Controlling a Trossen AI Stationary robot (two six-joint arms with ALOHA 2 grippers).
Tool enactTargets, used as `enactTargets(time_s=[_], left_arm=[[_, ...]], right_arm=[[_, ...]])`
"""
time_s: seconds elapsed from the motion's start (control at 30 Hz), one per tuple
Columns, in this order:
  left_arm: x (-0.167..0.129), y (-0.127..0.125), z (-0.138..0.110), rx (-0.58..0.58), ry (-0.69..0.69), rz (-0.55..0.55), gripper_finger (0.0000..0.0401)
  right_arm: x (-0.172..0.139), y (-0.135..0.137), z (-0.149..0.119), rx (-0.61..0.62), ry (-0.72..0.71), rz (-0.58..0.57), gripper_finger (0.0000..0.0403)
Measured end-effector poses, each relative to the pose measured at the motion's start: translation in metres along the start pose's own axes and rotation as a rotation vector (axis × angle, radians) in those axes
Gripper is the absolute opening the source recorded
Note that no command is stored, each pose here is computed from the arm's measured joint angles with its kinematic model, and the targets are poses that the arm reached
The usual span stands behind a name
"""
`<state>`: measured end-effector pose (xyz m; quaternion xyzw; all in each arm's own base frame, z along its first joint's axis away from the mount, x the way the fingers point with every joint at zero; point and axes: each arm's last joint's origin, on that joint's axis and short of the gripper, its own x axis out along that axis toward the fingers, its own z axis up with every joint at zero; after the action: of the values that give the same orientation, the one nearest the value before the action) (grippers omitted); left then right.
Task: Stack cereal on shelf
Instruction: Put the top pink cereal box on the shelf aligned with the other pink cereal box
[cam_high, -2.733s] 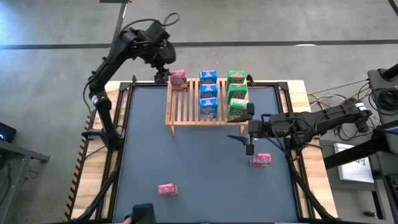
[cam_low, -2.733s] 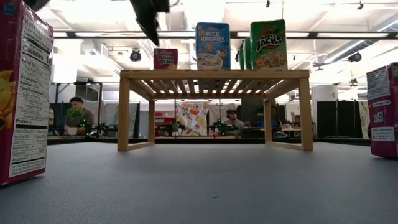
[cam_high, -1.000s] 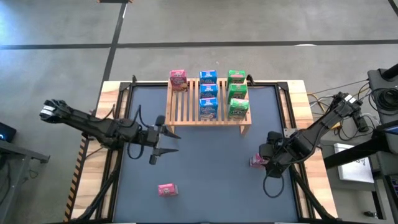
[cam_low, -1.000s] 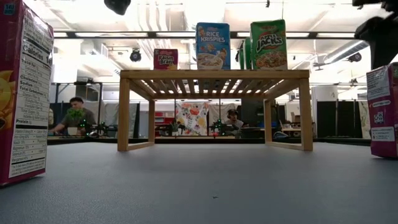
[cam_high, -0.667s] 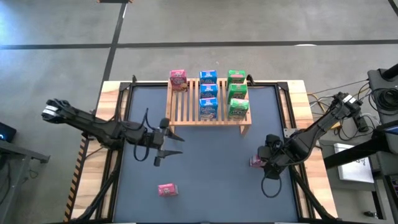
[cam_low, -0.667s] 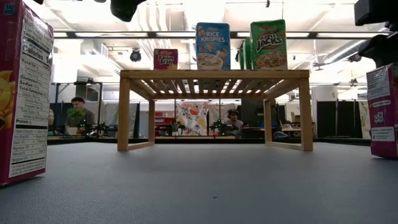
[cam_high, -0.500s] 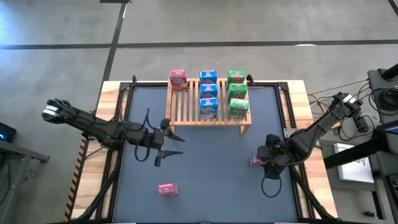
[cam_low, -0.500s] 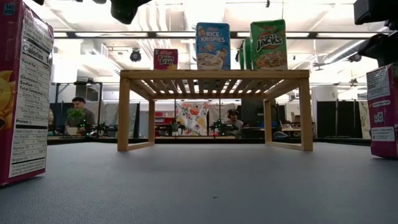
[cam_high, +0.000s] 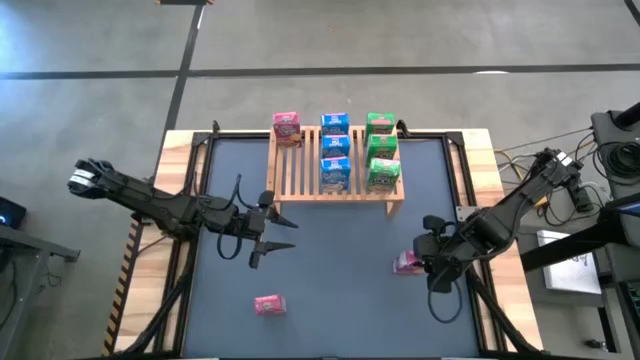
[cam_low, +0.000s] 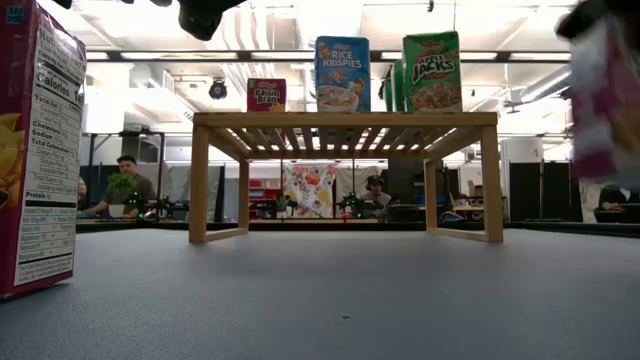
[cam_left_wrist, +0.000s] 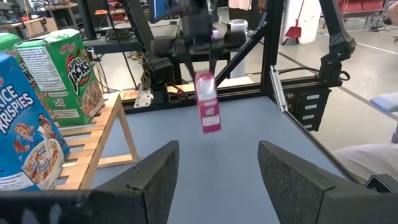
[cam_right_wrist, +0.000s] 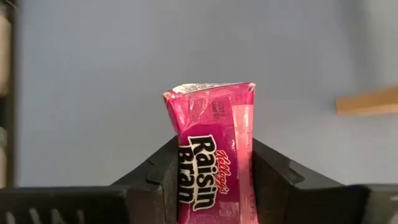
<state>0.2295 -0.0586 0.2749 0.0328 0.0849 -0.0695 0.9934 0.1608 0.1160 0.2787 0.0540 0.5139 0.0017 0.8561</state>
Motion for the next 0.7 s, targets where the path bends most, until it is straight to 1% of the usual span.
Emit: enactTargets(time_s=[0.1, 0.23, 0.33, 0.4, 0.57, 0.63, 0.7], left_arm=[[0.000, 0.000, 0.000, 0.000, 0.000, 0.000, 0.0203], [0.000, 0.001, 0.000, 0.008, -0.003, 0.019, 0.0203], [0.000, 0.002, 0.001, 0.021, -0.008, 0.080, 0.0203], [0.000, 0.004, 0.004, 0.044, -0.032, 0.136, 0.0203], [-0.003, 0.008, 0.015, 0.098, -0.126, 0.270, 0.0203], [-0.004, 0.009, 0.020, 0.124, -0.145, 0.295, 0.0204], [-0.004, 0.010, 0.029, 0.129, -0.147, 0.296, 0.0212]], right_arm=[[-0.020, 0.004, 0.016, -0.044, -0.108, -0.004, 0.0129], [-0.050, 0.006, 0.041, -0.108, -0.291, -0.060, 0.0132], [-0.070, 0.006, 0.067, -0.139, -0.416, -0.059, 0.0136], [-0.078, 0.005, 0.084, -0.178, -0.472, -0.076, 0.0136], [-0.085, -0.004, 0.125, -0.242, -0.510, -0.167, 0.0132], [-0.080, -0.006, 0.139, -0.266, -0.495, -0.174, 0.0133], [-0.073, -0.008, 0.153, -0.293, -0.478, -0.181, 0.0135]])
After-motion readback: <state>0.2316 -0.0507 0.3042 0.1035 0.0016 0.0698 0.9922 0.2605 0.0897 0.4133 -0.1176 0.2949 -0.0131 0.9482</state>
